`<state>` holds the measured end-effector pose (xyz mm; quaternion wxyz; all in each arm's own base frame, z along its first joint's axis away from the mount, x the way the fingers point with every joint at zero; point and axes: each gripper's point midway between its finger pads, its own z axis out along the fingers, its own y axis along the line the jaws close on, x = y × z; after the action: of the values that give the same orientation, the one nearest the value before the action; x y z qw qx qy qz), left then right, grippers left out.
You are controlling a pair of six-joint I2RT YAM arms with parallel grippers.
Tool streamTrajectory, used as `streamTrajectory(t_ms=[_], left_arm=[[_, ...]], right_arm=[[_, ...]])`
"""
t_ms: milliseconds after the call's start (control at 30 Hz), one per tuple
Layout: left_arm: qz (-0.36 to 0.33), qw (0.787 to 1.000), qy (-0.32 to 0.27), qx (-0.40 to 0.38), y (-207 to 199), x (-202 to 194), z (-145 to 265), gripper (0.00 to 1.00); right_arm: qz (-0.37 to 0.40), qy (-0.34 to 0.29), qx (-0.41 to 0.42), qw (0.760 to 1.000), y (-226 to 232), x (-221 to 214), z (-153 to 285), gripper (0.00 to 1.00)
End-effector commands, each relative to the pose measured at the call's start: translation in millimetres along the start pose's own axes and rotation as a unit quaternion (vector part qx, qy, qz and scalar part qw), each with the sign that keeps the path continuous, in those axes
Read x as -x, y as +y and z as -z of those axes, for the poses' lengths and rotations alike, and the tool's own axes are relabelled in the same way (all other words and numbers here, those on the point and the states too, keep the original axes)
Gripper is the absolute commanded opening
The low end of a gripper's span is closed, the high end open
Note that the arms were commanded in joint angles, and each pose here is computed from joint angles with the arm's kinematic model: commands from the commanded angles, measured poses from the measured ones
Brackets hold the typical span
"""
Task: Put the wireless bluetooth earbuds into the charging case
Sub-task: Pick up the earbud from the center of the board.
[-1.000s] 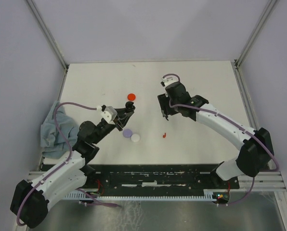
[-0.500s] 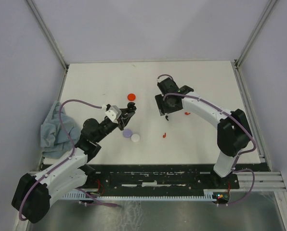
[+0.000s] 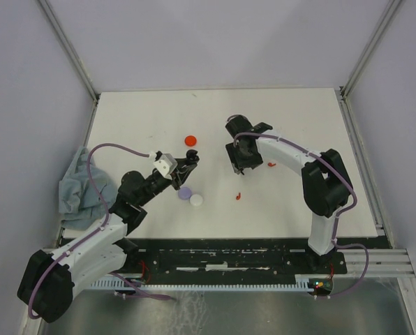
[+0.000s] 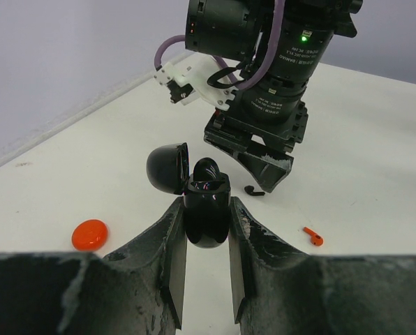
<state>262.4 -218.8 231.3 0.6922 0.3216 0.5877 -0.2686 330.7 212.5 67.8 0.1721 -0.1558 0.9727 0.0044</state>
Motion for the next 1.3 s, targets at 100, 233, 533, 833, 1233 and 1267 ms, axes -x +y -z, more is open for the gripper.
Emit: streamTrajectory(t_ms=[100,233,533,833,1233,1267], left_arm=[[-0.025,0.999,-0.04,-0.015,0,33,-6,0.03],[-0.024,0.999,-0.042,-0.017,-1,35,-6,0.03],[-0.026,0.999,-0.037,-0.018,-1,33,-5,0.03],[-0.026,0.999,-0.033,-0.023,-2,33,-7,0.03],[-0.026,0.999,-0.033,-0.029,-4,33,-7,0.03],[-0.026,0.999,-0.033,-0.028,-4,33,-6,0.03]], right_arm=[[0.007,0.006,-0.005,1.0,-5,8,-8,0.63],[0.017,0.004,-0.005,1.0,-6,16,-19,0.58],[0.03,0.017,0.0,0.999,-8,32,-43,0.43],[0.035,0.048,0.022,0.998,1,22,-55,0.4],[0.043,0.075,0.019,0.996,0,8,-68,0.3],[0.043,0.074,0.018,0.996,-1,7,-68,0.29]])
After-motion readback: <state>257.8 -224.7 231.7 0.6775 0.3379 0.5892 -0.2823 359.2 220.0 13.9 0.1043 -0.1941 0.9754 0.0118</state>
